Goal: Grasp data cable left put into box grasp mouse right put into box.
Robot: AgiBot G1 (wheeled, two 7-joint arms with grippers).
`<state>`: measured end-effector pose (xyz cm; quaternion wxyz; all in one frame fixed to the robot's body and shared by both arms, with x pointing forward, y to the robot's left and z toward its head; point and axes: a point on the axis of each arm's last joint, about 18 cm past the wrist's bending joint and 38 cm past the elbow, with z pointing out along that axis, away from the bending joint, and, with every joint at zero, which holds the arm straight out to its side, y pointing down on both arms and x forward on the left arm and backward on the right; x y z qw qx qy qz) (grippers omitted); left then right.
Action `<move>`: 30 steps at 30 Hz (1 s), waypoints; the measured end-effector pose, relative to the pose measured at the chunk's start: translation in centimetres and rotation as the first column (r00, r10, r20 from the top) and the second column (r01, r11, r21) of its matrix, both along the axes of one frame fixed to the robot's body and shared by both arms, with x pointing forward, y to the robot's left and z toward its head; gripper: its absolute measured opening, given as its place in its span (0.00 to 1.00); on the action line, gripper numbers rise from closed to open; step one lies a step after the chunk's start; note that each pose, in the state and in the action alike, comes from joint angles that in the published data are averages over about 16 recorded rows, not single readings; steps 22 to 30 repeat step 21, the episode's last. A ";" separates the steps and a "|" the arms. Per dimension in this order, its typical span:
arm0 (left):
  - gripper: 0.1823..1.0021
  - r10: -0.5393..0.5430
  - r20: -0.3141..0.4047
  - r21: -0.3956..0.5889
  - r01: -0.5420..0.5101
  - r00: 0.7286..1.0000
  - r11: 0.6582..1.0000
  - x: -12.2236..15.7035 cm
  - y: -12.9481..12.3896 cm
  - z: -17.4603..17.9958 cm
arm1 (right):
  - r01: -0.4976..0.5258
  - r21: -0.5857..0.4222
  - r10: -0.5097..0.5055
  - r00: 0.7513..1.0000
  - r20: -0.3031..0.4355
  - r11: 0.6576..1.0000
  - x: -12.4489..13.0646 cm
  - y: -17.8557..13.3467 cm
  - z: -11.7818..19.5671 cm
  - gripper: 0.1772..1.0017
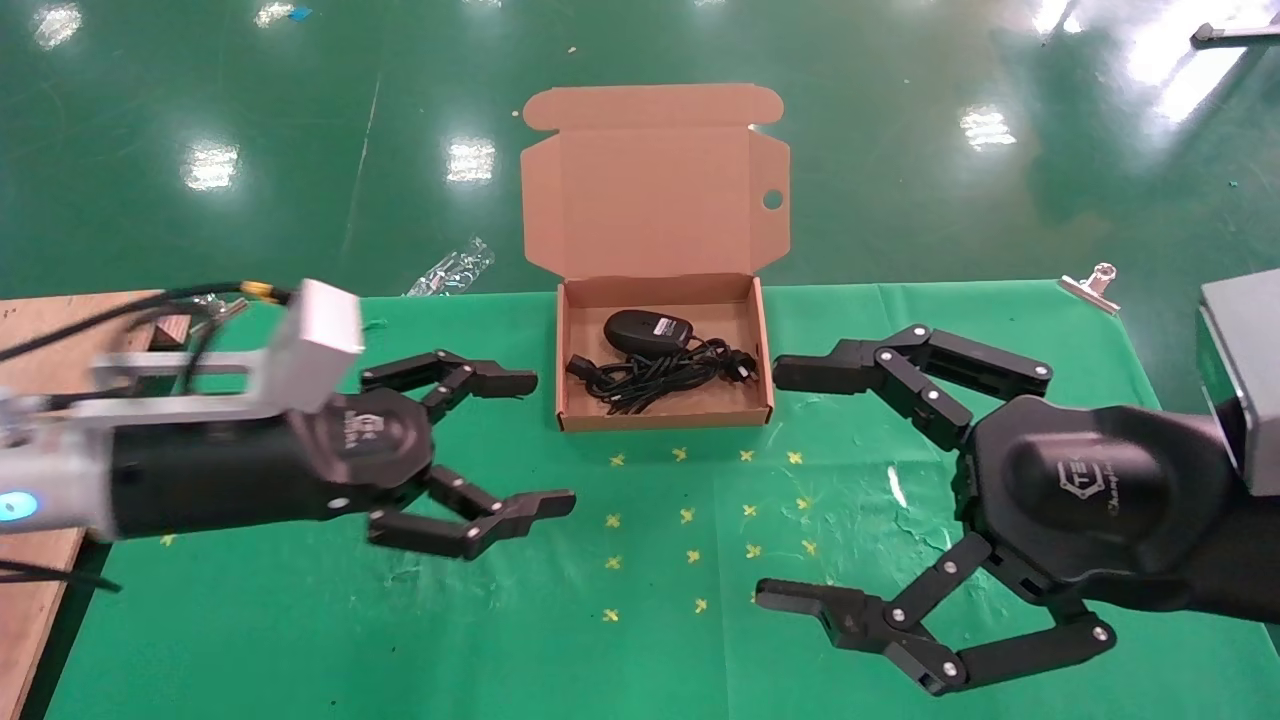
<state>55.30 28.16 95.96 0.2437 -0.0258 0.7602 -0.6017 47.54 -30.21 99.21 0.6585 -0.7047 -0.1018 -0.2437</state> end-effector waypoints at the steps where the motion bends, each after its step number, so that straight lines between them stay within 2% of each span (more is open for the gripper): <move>1: 1.00 -0.022 0.015 -0.011 0.022 1.000 1.000 -0.7 0.2 0.3 | 0.000 0.000 0.000 1.000 0.000 1.000 0.0 0.0 0.0 1.00; 9: 1.00 -0.168 0.146 -0.066 0.179 0.975 0.982 -6.1 1.4 2.6 | 0.000 0.000 0.000 1.000 0.000 1.000 0.0 0.0 0.0 1.00; 14: 1.00 -0.219 0.200 -0.075 0.238 0.955 0.968 -8.2 1.9 3.5 | 0.000 0.000 0.000 1.000 0.000 1.000 0.0 0.0 0.0 1.00; 20: 1.00 -0.243 0.226 -0.078 0.266 0.943 0.961 -9.3 2.2 3.9 | -0.001 0.000 0.001 1.000 0.000 1.000 0.0 0.0 0.0 1.00; 30: 1.00 -0.245 0.227 -0.078 0.268 0.943 0.960 -9.4 2.2 3.9 | -0.001 0.000 0.001 1.000 0.000 1.000 0.0 0.0 0.0 1.00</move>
